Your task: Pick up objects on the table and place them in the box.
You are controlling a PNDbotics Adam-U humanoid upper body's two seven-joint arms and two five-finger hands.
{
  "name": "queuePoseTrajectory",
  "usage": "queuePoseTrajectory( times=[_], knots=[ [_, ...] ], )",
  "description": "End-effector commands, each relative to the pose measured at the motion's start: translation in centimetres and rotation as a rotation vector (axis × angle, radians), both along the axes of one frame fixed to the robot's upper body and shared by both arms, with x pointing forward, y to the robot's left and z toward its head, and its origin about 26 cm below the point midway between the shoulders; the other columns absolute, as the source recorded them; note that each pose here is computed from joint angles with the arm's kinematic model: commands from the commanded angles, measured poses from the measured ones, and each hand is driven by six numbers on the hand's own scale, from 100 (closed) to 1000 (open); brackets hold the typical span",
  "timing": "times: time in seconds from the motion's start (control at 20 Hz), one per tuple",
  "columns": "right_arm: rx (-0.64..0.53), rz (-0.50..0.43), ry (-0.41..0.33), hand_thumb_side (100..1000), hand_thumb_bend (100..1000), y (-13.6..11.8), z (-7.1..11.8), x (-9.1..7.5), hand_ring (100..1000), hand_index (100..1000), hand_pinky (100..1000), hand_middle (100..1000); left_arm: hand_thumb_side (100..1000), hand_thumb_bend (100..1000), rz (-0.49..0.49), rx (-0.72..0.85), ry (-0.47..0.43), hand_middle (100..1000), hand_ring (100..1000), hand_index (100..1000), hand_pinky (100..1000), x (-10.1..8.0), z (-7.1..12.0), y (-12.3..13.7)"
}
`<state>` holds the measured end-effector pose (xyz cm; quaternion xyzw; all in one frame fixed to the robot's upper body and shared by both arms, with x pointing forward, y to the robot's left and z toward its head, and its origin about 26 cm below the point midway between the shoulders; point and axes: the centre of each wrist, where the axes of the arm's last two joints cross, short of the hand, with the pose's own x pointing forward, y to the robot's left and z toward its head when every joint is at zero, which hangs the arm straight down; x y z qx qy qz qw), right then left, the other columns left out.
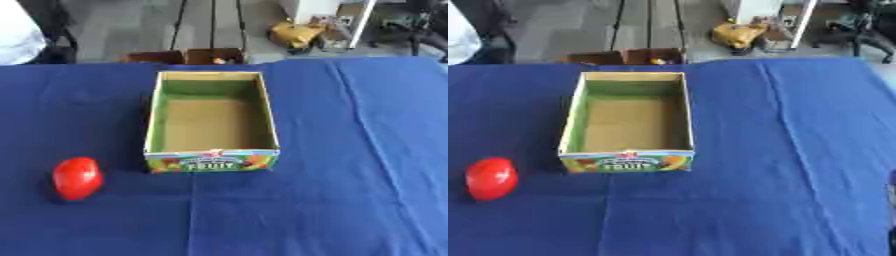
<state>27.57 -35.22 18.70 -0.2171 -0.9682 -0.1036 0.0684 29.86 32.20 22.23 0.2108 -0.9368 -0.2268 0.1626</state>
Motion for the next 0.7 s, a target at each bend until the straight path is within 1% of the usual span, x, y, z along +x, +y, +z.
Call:
queuePoseTrajectory(
  times=[0.05,0.3,0.45,0.55,0.7],
  knots=[
    [-0.013,0.01,-0.031,803,100,0.0,0.8,-0.1,798,793,702,579,761,100,0.003,0.01,-0.023,709,771,910,707,-0.2,0.7,-0.1],
    [-0.016,0.012,-0.031,806,100,0.1,0.8,-0.1,795,793,702,578,765,100,0.004,0.011,-0.024,710,770,911,705,-0.2,0.8,-0.1],
    [-0.017,0.013,-0.031,806,100,0.1,0.8,-0.1,795,793,703,577,776,100,0.018,0.014,-0.027,717,764,916,688,-0.2,1.1,0.0],
    [-0.018,0.013,-0.029,806,100,0.1,0.7,-0.1,795,793,703,577,774,100,0.058,0.032,-0.027,722,763,918,683,-0.2,1.7,0.2],
    [-0.019,0.016,-0.019,804,100,0.1,0.7,-0.1,795,794,704,577,800,100,0.152,0.122,-0.021,751,766,940,665,-0.2,3.5,0.3]
  ],
)
